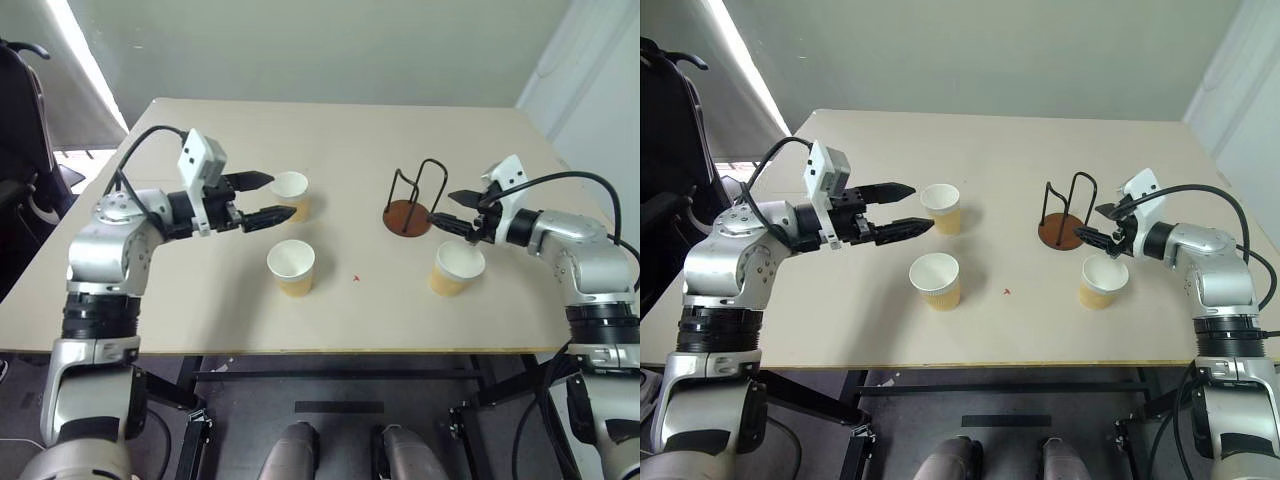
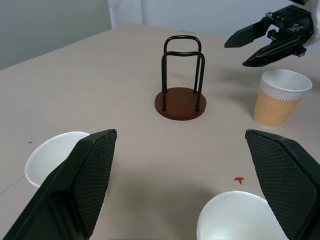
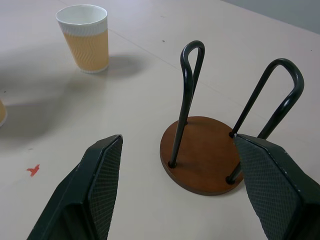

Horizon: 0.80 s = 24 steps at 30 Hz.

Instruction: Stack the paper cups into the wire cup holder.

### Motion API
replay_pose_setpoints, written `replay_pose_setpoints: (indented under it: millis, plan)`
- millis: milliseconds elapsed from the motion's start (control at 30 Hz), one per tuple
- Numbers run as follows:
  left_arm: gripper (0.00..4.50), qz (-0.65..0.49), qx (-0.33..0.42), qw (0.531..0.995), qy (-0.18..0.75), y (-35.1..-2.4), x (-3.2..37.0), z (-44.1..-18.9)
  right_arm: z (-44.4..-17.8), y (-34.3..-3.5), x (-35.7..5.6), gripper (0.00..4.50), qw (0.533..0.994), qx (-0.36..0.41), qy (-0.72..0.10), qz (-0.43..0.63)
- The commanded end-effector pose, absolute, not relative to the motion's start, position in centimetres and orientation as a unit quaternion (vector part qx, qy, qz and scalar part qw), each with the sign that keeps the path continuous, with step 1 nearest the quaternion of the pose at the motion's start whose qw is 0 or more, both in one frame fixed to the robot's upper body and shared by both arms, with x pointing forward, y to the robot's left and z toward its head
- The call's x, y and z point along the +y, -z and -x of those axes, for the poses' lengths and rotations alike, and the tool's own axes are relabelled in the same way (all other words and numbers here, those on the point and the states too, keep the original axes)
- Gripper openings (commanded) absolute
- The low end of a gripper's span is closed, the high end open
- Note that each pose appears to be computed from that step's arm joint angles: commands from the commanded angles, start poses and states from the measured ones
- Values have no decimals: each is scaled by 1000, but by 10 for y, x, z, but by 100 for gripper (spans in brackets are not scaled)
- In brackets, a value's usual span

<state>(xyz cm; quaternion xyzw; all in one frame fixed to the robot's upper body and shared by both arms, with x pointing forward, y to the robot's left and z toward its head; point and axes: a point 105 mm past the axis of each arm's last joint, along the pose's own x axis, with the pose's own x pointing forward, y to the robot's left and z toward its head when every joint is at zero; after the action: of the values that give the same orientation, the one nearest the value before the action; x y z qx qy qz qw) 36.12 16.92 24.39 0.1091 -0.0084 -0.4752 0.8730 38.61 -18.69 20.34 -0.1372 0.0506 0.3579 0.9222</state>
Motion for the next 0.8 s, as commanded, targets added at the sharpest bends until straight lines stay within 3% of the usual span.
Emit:
replay_pose_setpoints:
  millis: [33,433,800]
  plan:
    - [441,-123,-32,869,478,-260,170,-360,-383,-220,-186,358,920,26,-362,151]
    - [441,-126,-33,871,474,-261,172,-361,-390,-214,-179,358,919,28,-365,145]
    - [441,-127,-30,872,471,-260,173,-360,-415,-197,-167,358,922,48,-341,175]
